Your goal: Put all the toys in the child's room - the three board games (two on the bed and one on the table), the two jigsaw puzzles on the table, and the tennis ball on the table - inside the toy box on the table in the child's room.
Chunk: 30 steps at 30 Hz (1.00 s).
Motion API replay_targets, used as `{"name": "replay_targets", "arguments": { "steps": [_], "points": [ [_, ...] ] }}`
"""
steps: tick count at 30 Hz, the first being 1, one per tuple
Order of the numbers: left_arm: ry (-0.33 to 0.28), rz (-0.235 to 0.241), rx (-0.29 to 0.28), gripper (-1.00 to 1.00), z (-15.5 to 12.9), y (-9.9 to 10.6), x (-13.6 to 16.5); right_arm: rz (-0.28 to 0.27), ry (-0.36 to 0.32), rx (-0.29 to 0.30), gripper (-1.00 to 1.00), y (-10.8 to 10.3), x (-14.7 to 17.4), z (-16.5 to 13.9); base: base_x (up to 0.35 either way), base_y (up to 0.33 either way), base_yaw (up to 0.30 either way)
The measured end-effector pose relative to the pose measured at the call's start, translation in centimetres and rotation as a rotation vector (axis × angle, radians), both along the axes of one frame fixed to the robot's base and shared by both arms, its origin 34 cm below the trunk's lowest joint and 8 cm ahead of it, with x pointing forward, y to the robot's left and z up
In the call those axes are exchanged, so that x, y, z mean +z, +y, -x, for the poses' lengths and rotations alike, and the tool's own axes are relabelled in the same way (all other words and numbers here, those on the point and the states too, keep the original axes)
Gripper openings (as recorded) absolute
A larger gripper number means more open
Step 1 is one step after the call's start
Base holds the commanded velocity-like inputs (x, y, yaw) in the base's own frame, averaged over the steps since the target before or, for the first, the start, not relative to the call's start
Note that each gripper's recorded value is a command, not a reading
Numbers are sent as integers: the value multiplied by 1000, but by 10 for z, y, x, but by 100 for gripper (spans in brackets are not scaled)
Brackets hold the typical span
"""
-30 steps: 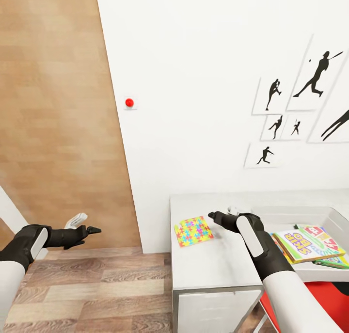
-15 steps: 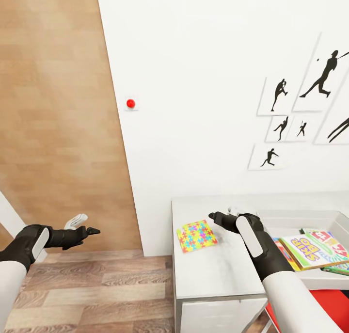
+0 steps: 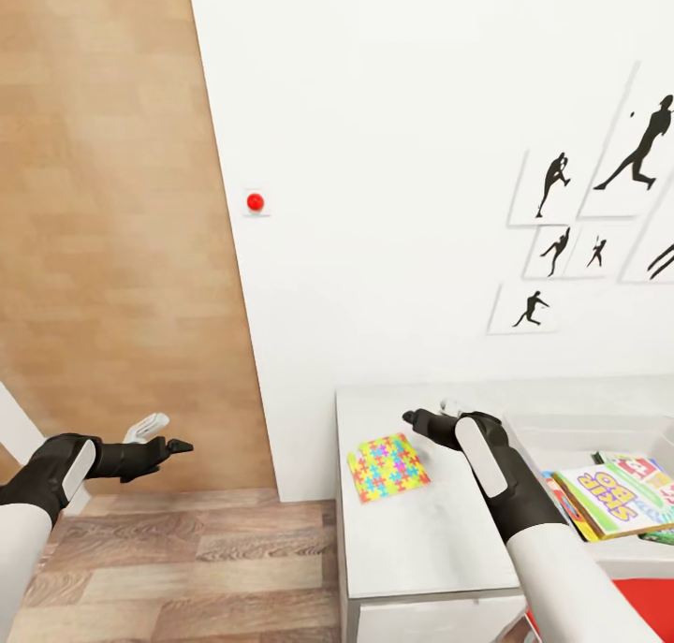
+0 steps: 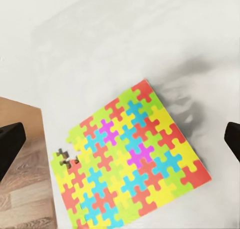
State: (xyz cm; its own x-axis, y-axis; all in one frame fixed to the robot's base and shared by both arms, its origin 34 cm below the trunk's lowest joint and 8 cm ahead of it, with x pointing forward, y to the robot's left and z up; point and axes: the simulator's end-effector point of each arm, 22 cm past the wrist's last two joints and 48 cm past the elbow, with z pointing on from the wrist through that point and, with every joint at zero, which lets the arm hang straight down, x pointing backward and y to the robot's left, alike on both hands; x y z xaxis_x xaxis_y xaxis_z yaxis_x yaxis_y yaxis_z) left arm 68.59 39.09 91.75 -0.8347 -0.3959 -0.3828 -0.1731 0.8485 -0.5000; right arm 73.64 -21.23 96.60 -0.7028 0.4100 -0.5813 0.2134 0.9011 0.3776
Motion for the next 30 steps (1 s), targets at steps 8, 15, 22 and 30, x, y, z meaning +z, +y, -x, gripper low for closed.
{"name": "replay_targets", "arguments": {
  "steps": [8, 15, 22, 30],
  "points": [
    [0, 2, -1, 100, 0, -1, 0, 1, 3, 1, 100, 1, -1, 1, 68, 15, 0],
    [-1, 3, -1, 100, 0, -1, 0, 1, 13, 1, 100, 0, -6, 2, 68, 2, 0],
    [1, 5, 0, 100, 0, -2, -1, 5, 53, -3, 100, -2, -22, 9, 16, 0, 0],
    [10, 5, 0, 100, 0, -2, -7, 7, 81, -4, 100, -4, -35, 13, 3, 0, 0]
  ]
}}
